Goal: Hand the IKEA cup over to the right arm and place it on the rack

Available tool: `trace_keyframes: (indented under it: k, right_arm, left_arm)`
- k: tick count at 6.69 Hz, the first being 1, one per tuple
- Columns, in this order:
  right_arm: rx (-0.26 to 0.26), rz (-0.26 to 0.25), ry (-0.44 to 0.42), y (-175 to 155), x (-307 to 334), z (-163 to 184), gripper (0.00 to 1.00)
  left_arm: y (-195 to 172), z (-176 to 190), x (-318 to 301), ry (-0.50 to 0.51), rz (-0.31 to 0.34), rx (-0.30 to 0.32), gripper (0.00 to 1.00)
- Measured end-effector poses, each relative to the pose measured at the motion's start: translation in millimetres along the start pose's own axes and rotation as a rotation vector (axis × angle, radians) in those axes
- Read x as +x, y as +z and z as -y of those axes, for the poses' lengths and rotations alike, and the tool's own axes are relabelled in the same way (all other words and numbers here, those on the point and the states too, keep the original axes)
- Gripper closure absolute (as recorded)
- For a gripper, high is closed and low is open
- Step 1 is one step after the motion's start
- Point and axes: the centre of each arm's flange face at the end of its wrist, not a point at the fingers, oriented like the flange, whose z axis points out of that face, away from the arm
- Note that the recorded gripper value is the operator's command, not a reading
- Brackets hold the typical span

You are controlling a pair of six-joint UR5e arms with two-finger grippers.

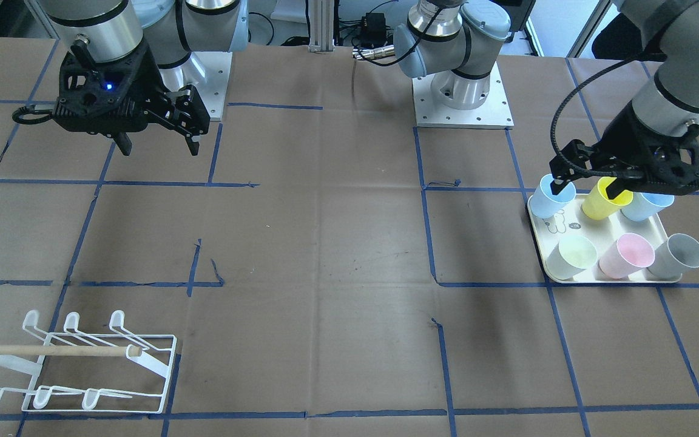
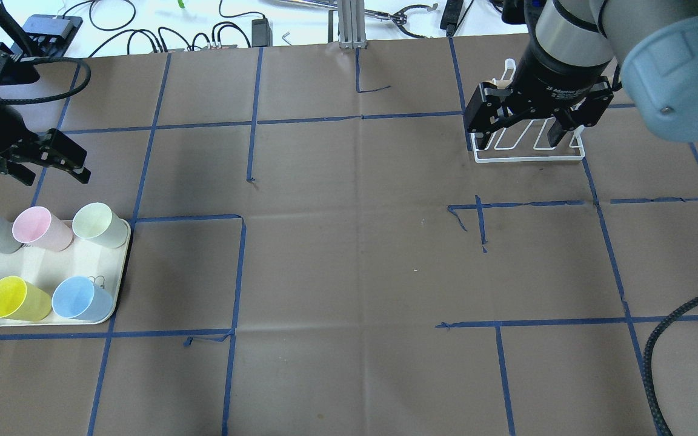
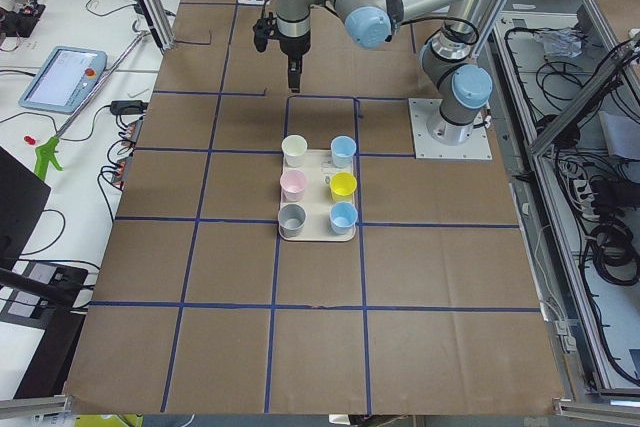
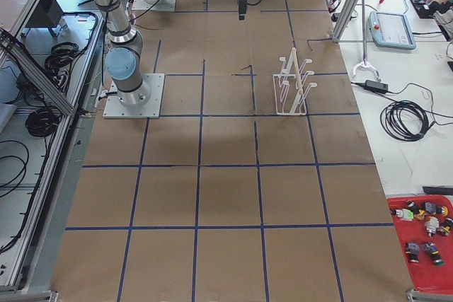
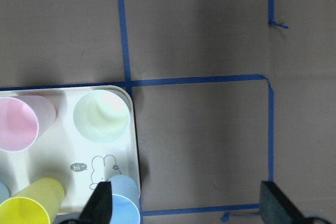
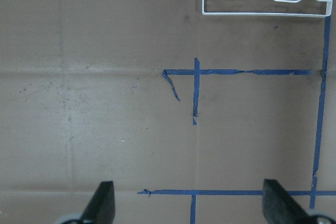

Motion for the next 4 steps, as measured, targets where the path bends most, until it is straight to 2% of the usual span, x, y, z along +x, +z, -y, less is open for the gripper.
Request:
trace_keyframes:
  k: [3,4]
  right_arm:
    - [0.001,0.008,0.001,7,-1,0,0.00]
    - [0.035,0.013,0.001,14,-1,3,0.00]
  left_arm:
    - [63,-9,-15,-0.012,0.019,0.033,0.01]
    - [92,-13,-14,-0.023,0.029,0.051,0.01]
